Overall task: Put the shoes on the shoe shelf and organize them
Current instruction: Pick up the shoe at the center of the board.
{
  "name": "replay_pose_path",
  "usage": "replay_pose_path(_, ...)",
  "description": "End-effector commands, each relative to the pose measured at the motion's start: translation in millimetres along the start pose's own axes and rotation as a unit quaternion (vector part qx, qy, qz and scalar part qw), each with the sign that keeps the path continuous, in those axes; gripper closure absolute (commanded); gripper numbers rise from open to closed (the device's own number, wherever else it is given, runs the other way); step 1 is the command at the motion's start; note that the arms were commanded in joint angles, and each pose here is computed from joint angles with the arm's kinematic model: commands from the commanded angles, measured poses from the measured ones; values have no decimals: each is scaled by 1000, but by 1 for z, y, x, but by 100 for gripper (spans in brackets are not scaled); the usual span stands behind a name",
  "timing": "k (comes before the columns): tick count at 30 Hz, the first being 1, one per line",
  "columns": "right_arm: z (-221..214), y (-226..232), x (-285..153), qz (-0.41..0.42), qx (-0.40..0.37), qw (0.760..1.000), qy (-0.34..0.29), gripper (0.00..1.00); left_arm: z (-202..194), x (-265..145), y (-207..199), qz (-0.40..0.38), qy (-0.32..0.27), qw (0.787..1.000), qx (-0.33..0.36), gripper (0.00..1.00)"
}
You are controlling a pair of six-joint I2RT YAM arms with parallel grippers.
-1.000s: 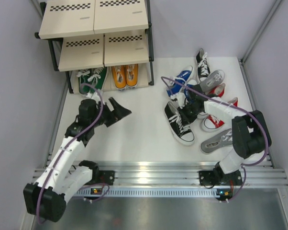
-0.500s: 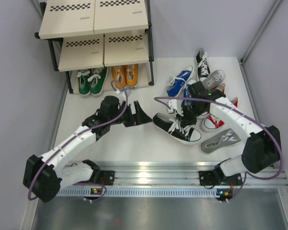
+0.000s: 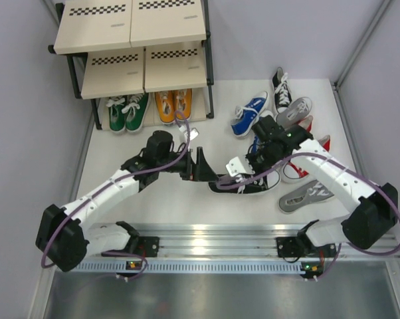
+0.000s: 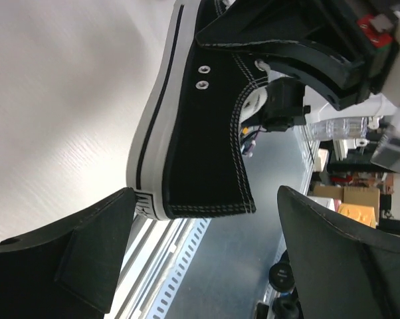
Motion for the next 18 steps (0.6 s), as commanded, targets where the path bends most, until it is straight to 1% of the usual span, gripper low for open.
replay_pose_path(1,34,0,-14,-23,-115,993,-30,100,1,8,-9,-40,22,998,51,7)
replay_pose_path(4,40,7,-12,-22,-147,988,-28,100,2,20,-4,-26,43,997,58,8)
replay_pose_path(8,49,9,-12,-21,-167,985,-31,100,0,32,0,-14,67,995,69,8)
replay_pose_path(12,53,5,-11,-34,-162,986,-33,100,-10,41,-2,-25,94,993,69,11)
replay_pose_path(14,53,1,-10,-46,-154,986,-33,100,-17,44,-3,-33,108,991,68,16)
replay_pose_path(15,53,0,-10,-51,-153,986,-34,100,-21,46,-2,-34,115,991,67,25)
replay_pose_path(18,57,-2,-11,-60,-145,986,-47,100,-30,50,5,-29,132,989,55,40)
Point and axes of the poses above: each gripper's point midway between its finger pads, its own x axis out along the fingers, its own y axis along the line the jaws close on, z = x × y, the point moved 5 cm from there along -x, back along the fingers, and after that the axes turned 3 degrees about x, right-handed, at the moved point
